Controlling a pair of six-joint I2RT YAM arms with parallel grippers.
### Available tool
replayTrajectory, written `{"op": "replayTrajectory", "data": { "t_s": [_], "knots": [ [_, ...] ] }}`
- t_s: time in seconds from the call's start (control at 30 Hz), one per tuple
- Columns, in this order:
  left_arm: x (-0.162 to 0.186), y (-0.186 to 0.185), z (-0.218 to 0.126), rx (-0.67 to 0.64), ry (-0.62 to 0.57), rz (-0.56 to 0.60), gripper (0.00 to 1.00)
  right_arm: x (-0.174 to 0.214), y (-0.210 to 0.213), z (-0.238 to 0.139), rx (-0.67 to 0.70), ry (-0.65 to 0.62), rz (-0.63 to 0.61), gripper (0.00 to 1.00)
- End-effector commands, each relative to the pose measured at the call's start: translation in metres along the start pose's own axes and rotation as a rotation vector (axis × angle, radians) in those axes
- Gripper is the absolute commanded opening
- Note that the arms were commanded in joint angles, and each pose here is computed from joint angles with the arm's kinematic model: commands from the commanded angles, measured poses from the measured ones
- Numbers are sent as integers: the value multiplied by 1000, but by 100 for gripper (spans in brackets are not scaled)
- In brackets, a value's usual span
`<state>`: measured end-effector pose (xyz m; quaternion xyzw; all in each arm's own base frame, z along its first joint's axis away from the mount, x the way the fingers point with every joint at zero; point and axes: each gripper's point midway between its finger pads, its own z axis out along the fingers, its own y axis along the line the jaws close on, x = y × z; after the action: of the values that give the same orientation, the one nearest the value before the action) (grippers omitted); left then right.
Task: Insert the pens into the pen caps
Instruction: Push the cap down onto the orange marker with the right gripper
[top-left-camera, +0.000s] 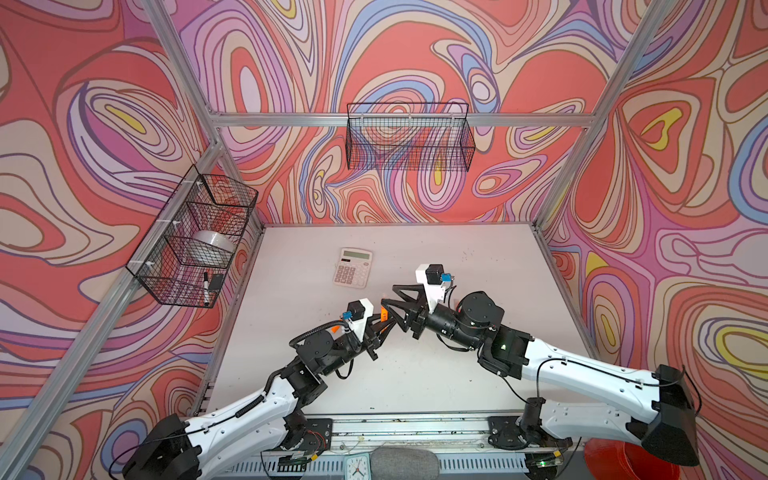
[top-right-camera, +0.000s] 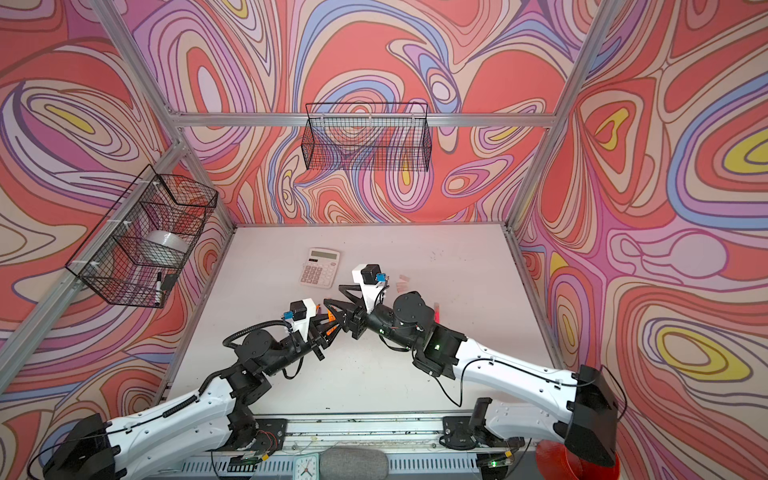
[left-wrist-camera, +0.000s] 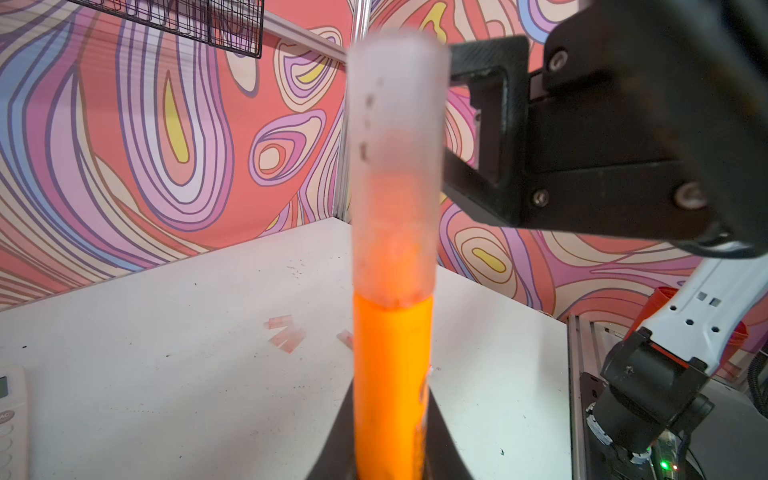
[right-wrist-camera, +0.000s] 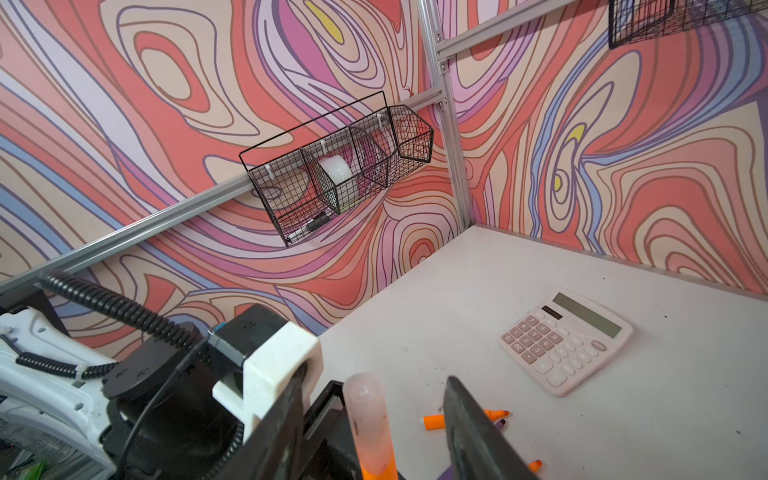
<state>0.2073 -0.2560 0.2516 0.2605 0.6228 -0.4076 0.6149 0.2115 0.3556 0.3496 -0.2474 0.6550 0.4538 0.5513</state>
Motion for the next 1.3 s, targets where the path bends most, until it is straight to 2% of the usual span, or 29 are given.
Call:
{"op": "replayTrajectory", "data": {
  "t_s": [0.0,0.3,0.73,0.87,0.97,1.17,1.27],
  "knots": [
    [-15,-3,3,16,-37,26,0,7,-1,8,15,47,7,51],
    [-13,-3,5,14,-27,25,0,5,3,9,-2,51,-5,33],
    [-13,-3,5,15,-25,28,0,7,10,14,-41,66,-1,30],
    [-13,-2,5,13,-24,29,0,8,10,17,-47,70,5,25],
    [-13,-2,5,11,-25,31,0,6,13,16,-58,65,9,20],
    [-12,-2,5,10,-23,32,0,5,17,14,-76,69,19,1],
    [-15,-1,4,2,-36,39,0,13,15,12,-77,92,34,0]
  ]
}}
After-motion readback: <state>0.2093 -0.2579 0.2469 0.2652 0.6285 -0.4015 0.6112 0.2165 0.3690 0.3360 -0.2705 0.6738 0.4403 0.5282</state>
